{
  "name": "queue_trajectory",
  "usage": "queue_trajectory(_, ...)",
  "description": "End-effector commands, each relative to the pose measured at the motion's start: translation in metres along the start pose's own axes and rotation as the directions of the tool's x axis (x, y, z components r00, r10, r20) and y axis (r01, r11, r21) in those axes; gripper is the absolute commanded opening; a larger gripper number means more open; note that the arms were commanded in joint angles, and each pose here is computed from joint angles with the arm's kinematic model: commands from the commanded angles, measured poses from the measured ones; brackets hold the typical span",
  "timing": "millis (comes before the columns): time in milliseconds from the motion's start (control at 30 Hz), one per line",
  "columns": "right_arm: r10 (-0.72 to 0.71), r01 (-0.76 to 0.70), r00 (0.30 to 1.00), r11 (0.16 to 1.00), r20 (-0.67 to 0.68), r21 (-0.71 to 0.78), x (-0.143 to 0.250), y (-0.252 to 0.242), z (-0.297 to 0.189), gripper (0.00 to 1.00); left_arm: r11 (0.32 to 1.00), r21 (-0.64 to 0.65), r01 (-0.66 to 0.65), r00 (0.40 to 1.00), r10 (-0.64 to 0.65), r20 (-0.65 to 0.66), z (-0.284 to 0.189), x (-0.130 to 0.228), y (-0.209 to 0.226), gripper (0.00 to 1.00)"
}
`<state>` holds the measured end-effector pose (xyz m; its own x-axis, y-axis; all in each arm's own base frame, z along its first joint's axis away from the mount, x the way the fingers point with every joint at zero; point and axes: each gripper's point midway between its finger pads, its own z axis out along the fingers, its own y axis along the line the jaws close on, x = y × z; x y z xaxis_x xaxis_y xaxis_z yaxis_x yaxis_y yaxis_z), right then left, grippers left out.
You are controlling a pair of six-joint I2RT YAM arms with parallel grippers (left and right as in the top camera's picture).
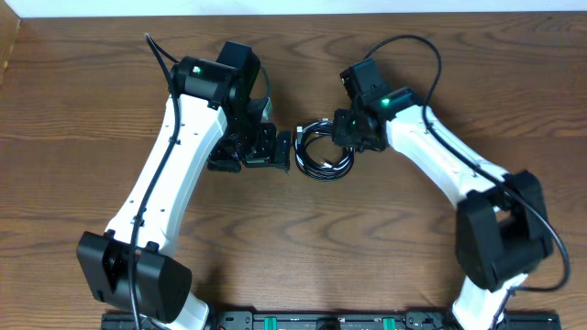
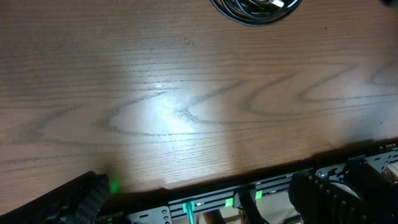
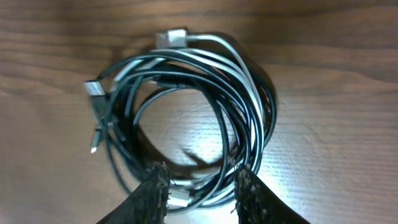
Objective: Untangle cables
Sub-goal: 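Lower the right gripper onto the coil and grasp a black cable strand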
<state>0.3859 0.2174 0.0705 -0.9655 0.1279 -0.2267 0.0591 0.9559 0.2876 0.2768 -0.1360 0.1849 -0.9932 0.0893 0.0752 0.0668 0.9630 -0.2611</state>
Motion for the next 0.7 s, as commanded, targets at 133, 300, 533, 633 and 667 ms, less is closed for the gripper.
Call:
queue_trajectory(133, 0.05, -0.046, 0.997, 0.997, -0.064, 0.056, 0.01, -0.013, 0.037, 0.4, 1.0, -0.016, -0.012, 1.0, 0.012, -0.008, 0.002, 0.001, 0.002, 0.98)
queue_trajectory(300, 0.069, -0.064, 0.995, 0.996, -0.074, 0.067, 0.01, -0.019, 0.043, 0.42, 1.0, -0.016, -0.012, 1.0, 0.012, -0.008, 0.002, 0.001, 0.002, 0.98)
queue_trajectory(533, 0.051, -0.048, 0.994, 0.998, -0.094, 0.043, 0.017, -0.009, 0.043, 0.36, 1.0, -0.016, -0.012, 1.0, 0.012, -0.008, 0.002, 0.001, 0.002, 0.98)
queue_trajectory(633, 0.041, -0.037, 0.994, 0.998, -0.098, 0.041, 0.021, -0.005, 0.044, 0.34, 1.0, -0.016, -0.012, 1.0, 0.012, -0.008, 0.002, 0.001, 0.002, 0.98)
queue_trajectory(667, 0.038, -0.034, 0.994, 0.999, -0.098, 0.042, 0.021, -0.004, 0.044, 0.33, 1.0, -0.016, -0.012, 1.0, 0.012, -0.008, 0.002, 0.001, 0.002, 0.98)
